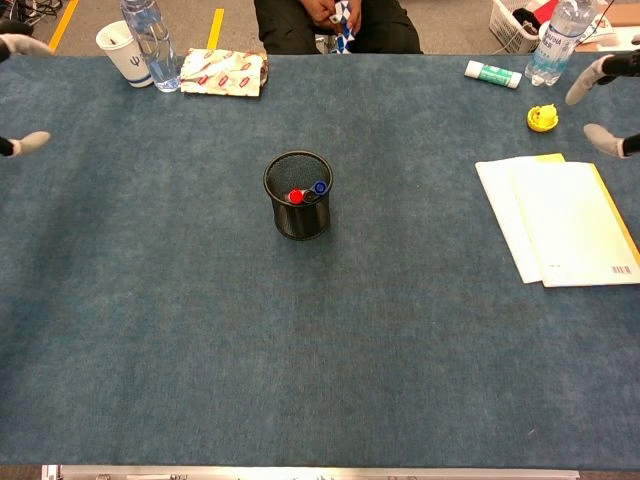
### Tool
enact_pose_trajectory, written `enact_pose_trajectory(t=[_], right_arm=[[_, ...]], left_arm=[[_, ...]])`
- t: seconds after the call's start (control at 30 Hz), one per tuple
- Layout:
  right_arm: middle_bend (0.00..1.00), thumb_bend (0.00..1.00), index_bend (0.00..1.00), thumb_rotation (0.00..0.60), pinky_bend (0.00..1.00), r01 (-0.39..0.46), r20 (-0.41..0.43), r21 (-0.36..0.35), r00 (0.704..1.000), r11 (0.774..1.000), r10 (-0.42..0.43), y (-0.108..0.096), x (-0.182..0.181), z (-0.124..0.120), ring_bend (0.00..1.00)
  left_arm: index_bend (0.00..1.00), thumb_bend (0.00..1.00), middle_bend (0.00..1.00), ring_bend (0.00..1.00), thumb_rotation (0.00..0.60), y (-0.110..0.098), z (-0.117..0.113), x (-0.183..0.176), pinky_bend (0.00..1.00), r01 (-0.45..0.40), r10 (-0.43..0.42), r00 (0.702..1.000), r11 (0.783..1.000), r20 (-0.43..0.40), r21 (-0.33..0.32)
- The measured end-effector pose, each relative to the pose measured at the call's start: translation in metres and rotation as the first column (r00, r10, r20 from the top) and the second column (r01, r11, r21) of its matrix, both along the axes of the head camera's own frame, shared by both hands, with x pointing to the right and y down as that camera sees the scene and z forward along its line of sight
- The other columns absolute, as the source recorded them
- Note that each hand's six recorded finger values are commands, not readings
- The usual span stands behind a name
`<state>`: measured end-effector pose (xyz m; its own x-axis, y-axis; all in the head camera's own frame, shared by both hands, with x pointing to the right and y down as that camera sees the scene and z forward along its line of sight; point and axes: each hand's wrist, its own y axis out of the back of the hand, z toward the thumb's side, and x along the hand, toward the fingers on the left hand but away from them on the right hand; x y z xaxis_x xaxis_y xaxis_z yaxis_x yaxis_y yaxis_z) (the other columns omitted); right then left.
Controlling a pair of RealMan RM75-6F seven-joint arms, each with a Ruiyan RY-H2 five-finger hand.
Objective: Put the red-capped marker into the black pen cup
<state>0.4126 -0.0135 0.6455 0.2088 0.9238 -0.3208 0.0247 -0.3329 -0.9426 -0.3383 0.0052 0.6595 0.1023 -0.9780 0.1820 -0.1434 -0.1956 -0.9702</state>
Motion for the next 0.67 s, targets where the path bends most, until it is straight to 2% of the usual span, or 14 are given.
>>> enact_pose_trajectory(t=[0.1,0.27,0.47,0.67], right_arm=[[0.36,0.37,0.41,0.600,0.17,-0.036,-0.010,0.027,0.999,0.999,0.037,0.012,0.013,-0.007,0.27],[0.36,0.37,0.41,0.600,0.17,-0.088,-0.008,0.053,0.996,0.995,0.089,0.030,0.030,-0.016,0.27],[0.36,0.37,0.41,0.600,0.17,-0.142,-0.014,0.085,0.989,0.986,0.144,0.050,0.047,-0.025,0.27],[0.36,0.37,0.41,0.600,0.17,-0.180,-0.002,0.088,0.984,0.980,0.181,0.058,0.057,-0.027,0.27]], left_arm=[[0.18,0.25,0.08,0.02,0.600,0.019,-0.001,-0.016,0.07,0.078,-0.078,0.997,0.997,0.024,0.002],[0.18,0.25,0.08,0.02,0.600,0.048,-0.003,-0.034,0.07,0.161,-0.160,0.986,0.987,0.048,-0.008],[0.18,0.25,0.08,0.02,0.600,0.081,-0.006,-0.045,0.07,0.218,-0.217,0.973,0.976,0.073,-0.008],[0.18,0.25,0.09,0.02,0.600,0.098,-0.009,-0.048,0.07,0.251,-0.250,0.966,0.968,0.059,-0.009]])
